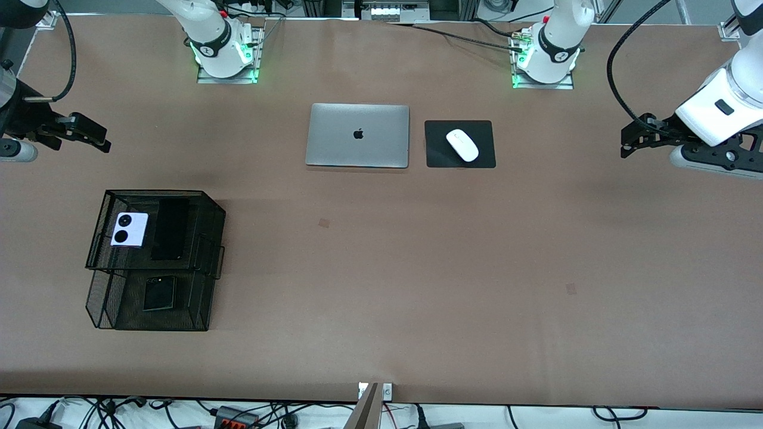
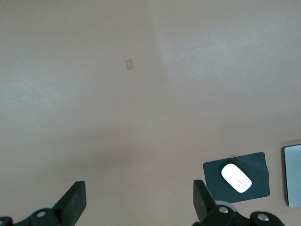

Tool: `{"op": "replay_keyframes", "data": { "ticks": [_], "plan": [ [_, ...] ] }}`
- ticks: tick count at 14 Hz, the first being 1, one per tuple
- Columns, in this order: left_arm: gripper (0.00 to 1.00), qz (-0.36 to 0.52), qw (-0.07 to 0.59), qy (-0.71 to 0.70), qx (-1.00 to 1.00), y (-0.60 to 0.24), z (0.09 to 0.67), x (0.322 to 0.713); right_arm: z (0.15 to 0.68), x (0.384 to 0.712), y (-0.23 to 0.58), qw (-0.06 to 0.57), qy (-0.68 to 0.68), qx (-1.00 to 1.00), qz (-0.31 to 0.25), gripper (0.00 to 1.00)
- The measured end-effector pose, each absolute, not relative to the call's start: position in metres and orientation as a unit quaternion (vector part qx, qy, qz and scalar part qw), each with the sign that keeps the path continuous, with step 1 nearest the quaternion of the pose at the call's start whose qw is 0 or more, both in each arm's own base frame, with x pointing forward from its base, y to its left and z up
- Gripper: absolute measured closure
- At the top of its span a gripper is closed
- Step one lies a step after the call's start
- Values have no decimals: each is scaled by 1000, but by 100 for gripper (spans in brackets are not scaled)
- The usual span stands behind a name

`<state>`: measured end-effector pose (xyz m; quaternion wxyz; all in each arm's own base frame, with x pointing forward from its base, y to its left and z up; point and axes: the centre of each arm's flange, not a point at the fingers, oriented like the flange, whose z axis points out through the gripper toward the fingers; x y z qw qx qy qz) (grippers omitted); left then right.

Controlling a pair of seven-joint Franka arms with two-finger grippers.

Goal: Place phones with both arms

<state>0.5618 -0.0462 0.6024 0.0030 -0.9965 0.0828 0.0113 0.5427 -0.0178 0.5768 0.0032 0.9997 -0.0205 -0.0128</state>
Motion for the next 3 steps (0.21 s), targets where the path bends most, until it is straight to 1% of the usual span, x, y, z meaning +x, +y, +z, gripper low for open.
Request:
{"op": "replay_keyframes", "data": {
  "ticks": [3],
  "plan": [
    [0, 11, 3, 83, -996, -46, 602, 562, 576, 543, -17, 3, -19, 1000, -13, 0]
  ]
}}
